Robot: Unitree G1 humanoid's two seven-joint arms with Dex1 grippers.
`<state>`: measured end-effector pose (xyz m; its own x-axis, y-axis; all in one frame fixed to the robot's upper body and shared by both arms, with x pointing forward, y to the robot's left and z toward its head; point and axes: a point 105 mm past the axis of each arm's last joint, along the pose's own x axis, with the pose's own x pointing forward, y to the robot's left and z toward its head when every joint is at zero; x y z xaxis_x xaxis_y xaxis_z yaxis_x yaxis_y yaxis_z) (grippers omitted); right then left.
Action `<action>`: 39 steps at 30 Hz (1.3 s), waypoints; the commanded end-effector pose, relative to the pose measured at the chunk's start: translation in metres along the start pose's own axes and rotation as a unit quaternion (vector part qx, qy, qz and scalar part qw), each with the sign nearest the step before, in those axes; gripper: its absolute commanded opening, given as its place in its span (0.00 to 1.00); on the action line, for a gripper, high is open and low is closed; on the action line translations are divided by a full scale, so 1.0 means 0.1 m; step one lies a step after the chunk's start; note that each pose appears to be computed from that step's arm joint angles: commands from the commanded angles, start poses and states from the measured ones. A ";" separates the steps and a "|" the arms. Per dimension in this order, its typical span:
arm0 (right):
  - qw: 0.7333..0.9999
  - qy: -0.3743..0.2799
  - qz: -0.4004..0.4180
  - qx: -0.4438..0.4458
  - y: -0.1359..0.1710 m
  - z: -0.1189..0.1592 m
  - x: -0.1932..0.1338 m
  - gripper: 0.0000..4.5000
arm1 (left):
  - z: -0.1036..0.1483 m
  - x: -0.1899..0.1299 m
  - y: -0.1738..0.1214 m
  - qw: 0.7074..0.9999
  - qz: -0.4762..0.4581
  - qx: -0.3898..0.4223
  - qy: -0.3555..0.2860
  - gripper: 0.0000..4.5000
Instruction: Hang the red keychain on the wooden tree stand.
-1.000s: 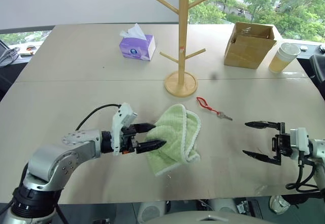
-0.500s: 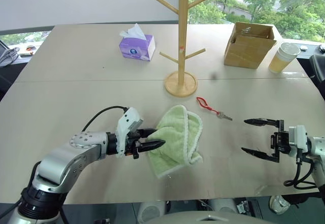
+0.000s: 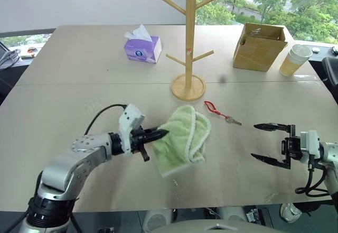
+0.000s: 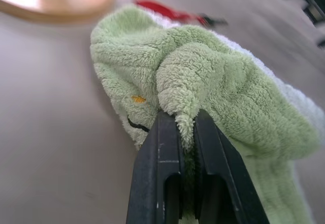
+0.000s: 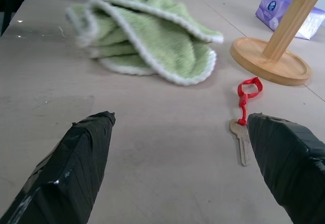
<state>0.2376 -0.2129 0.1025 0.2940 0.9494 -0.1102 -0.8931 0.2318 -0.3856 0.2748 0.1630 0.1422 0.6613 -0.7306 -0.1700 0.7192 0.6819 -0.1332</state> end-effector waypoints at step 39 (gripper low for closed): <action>0.999 -0.020 -0.040 -0.032 -0.10 0.13 0.03 1.00 | 0.96 -0.50 1.98 0.831 0.488 0.057 -0.262 0.97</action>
<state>0.2419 -0.2075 0.1075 0.3348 0.9397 -0.0700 -0.8687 0.2790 -0.4093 0.4072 0.3369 0.2010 0.9192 0.2992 0.2562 -0.2799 0.9538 -0.1095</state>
